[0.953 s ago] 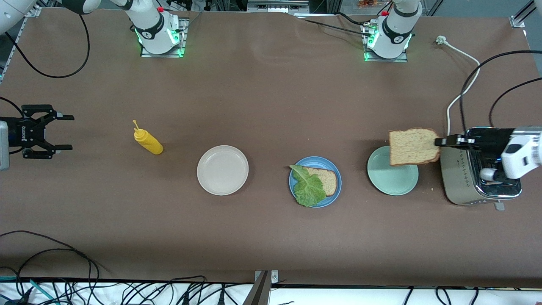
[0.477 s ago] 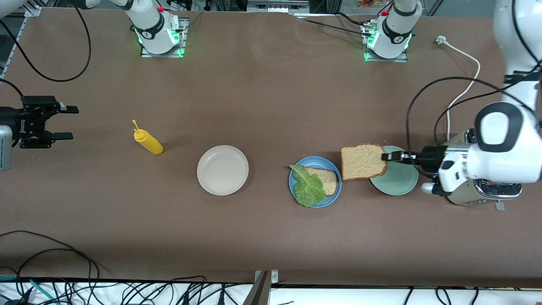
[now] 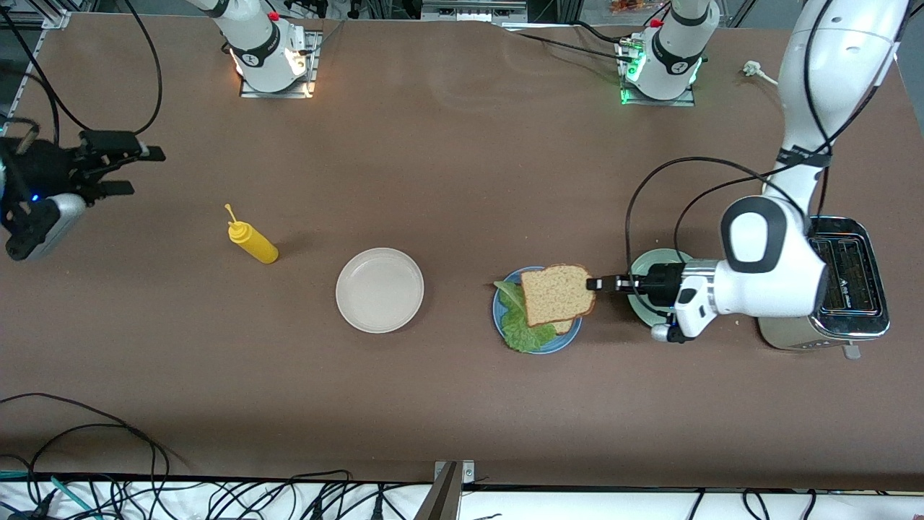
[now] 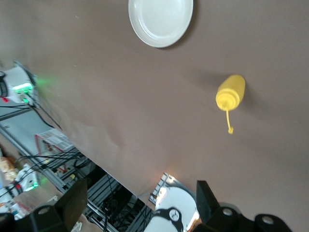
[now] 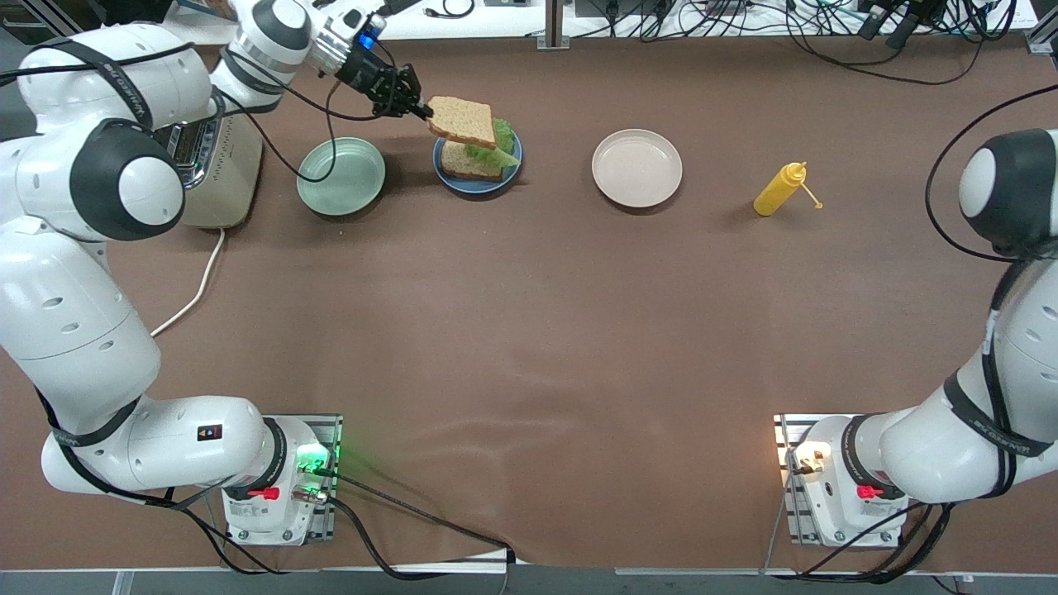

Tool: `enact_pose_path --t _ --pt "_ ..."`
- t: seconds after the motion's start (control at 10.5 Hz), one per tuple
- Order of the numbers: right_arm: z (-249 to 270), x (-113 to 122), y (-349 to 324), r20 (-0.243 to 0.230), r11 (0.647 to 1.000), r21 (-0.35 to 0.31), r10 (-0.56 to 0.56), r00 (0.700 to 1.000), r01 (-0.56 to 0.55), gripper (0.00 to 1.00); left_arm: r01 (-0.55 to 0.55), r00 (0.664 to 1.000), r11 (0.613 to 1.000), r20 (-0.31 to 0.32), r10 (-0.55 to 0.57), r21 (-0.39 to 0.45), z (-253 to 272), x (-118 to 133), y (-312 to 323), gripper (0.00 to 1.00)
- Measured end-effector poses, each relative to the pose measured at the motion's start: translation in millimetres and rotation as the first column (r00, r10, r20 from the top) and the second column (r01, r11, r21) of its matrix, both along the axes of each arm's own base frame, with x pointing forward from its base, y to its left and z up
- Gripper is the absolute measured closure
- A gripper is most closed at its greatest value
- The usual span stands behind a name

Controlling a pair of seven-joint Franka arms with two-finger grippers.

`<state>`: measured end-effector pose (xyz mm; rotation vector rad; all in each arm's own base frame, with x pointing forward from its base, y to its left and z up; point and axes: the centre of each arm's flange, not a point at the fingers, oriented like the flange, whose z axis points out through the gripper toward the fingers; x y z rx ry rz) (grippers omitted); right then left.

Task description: Make sandwich in blue plate with both arms

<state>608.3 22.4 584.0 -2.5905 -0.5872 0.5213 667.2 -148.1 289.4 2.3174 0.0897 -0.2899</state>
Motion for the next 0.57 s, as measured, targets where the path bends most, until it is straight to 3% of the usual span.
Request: enact_pose_path --t 0.29,0.57 --pt "29 -25 48 -0.001 0.968 -0.252 -0.011 1.0 0.01 0.0 -0.012 1.0 1.0 0.004 0.012 0.02 -33 -1 -22 0.93" --pt "18 -27 61 0.001 0.918 -0.397 -0.009 1.0 0.009 0.0 -0.009 1.0 1.0 -0.004 0.009 0.027 -53 -4 -33 0.93"
